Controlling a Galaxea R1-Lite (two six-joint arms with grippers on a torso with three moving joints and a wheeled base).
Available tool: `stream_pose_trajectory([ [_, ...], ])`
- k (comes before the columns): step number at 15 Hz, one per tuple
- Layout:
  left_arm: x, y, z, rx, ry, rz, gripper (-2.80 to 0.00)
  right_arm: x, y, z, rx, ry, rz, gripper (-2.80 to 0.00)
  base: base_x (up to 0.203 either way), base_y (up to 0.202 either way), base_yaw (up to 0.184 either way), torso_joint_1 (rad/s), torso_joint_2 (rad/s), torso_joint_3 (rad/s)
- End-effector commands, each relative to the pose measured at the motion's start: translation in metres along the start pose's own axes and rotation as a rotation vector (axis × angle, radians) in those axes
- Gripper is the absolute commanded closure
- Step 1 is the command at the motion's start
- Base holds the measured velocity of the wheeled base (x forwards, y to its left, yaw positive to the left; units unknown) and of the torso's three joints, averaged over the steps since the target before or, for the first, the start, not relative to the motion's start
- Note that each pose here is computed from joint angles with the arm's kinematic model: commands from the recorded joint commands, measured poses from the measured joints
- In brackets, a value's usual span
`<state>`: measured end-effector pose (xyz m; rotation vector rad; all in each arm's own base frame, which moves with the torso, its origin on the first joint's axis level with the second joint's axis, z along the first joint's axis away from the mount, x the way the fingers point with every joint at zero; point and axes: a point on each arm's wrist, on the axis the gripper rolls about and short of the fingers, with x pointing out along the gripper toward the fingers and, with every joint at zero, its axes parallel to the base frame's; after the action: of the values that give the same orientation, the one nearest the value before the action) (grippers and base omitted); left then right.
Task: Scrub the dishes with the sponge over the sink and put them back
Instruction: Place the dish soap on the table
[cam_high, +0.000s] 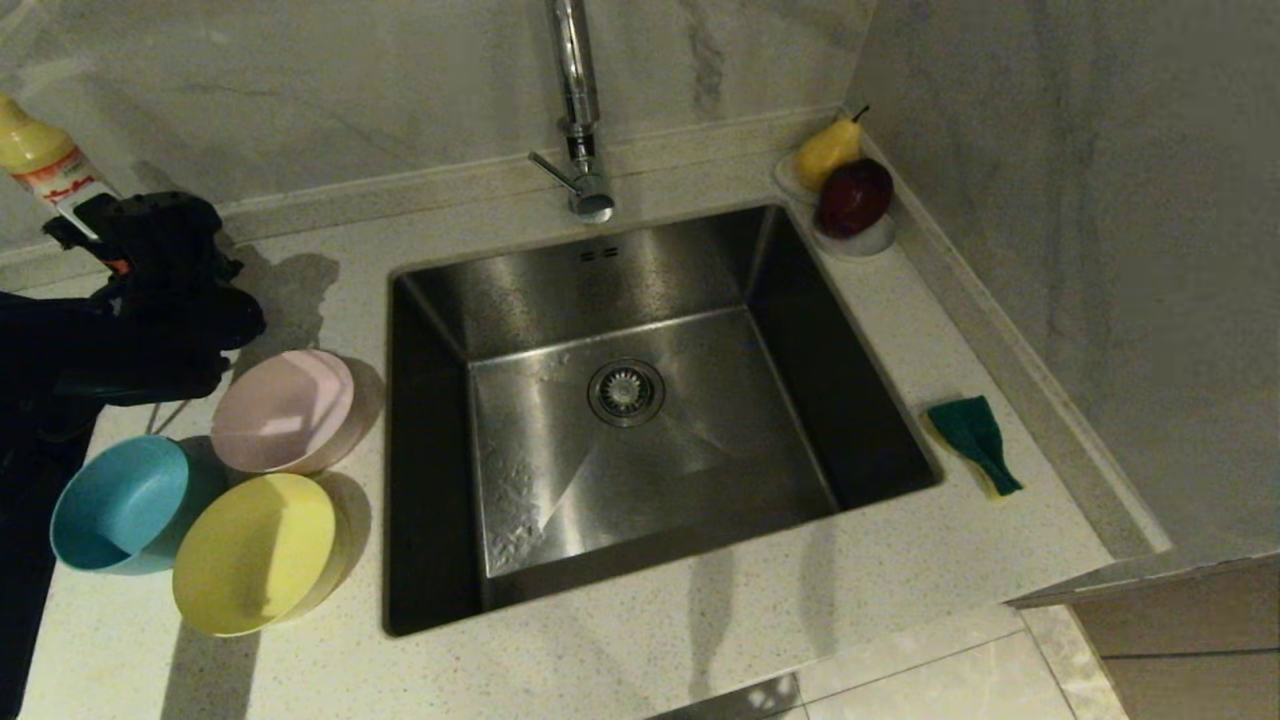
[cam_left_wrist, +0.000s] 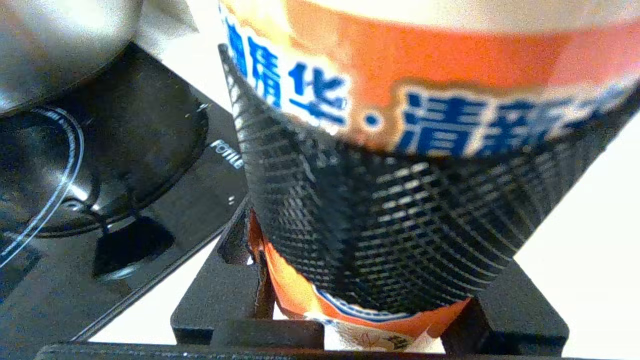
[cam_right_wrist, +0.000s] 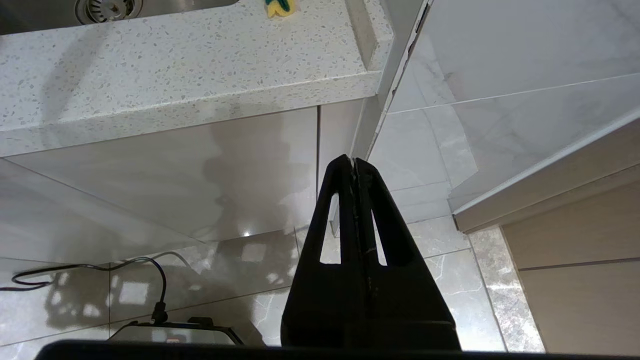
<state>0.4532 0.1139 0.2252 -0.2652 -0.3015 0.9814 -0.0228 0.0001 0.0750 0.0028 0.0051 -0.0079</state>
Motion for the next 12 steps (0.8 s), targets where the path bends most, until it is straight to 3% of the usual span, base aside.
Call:
stream_pose_trajectory([
  [1, 0.0013, -0.0005, -0.0033, -0.002, -0.002, 0.004, 0.00, 0.0001, 0.0000, 0.0000, 0.000, 0.001, 0.000, 0.00, 0.000, 0.000, 0.000, 0.000, 0.00, 0.000],
  [9, 0.0035, -0.0006, -0.0122, -0.006, -0.026, 0.007, 0.00, 0.0000, 0.0000, 0.0000, 0.000, 0.000, 0.000, 0.00, 0.000, 0.000, 0.000, 0.000, 0.00, 0.000],
  [10, 0.0040, -0.0003, -0.0119, -0.007, -0.034, 0.006, -2.80, 0.0001, 0.0000, 0.0000, 0.000, 0.001, 0.000, 0.00, 0.000, 0.000, 0.000, 0.000, 0.00, 0.000],
  [12, 0.0040, -0.0007, -0.0094, -0.006, -0.041, 0.003, -2.80, 0.0001, 0.0000, 0.0000, 0.000, 0.001, 0.000, 0.00, 0.000, 0.000, 0.000, 0.000, 0.00, 0.000],
])
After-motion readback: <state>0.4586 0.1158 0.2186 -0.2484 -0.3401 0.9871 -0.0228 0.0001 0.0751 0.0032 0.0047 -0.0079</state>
